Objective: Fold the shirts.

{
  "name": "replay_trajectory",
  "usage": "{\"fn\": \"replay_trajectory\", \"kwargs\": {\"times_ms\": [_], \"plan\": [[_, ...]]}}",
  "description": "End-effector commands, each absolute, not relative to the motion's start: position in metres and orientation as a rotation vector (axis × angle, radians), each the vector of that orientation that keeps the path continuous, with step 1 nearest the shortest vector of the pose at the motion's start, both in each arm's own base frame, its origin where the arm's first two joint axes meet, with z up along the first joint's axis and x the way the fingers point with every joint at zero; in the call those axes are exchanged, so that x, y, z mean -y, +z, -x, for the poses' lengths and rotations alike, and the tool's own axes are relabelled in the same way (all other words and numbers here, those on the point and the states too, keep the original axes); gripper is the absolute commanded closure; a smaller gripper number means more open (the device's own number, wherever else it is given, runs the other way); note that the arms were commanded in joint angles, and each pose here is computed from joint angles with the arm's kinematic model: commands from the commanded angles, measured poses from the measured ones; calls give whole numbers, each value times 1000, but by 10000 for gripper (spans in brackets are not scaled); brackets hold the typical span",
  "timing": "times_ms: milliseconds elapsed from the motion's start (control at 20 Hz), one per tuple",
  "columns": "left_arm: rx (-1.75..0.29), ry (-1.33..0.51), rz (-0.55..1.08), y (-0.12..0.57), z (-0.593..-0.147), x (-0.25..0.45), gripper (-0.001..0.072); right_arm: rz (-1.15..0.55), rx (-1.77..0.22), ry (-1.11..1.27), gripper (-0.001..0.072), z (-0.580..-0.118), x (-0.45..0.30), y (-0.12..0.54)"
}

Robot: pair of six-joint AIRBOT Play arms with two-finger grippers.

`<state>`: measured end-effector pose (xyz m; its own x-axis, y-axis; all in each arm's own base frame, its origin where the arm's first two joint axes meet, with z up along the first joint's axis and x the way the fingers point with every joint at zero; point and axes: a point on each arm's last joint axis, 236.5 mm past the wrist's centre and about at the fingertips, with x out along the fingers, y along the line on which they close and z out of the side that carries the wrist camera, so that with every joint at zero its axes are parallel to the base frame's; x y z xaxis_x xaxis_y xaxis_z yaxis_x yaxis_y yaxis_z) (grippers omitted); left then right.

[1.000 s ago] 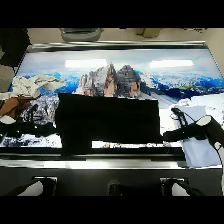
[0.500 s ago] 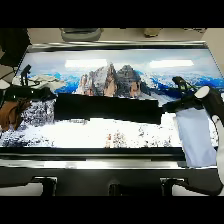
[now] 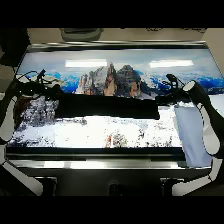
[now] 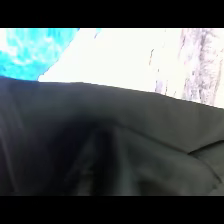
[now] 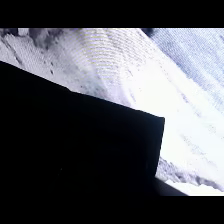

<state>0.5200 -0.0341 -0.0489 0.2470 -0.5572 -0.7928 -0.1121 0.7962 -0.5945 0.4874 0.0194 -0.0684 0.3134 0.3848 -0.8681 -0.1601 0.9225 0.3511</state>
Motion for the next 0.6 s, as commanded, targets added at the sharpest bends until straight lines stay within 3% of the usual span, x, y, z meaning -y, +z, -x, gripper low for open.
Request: {"fn": "replay_trajectory", "kwargs": {"times_ms": [0,150,400,450,500,550], "plan": [[-1328,-371,671,-43,-516,39,153,-303,-1176,436,21,-484,-18,-50],[-1289,-407,626,-12,-511,35,153,-386,-1308,464,22,-448,0,-60],[-1183,-474,521,53,-505,60,172,-451,-1458,520,27,-430,-43,-98],[-1163,-495,494,65,-502,69,172,-468,-1487,512,60,-428,-54,-103],[-1153,-514,475,74,-500,79,172,-489,-1506,493,175,-428,-60,-107],[-1156,-537,458,78,-496,91,172,-500,-1508,477,468,-429,-63,-108]]}}
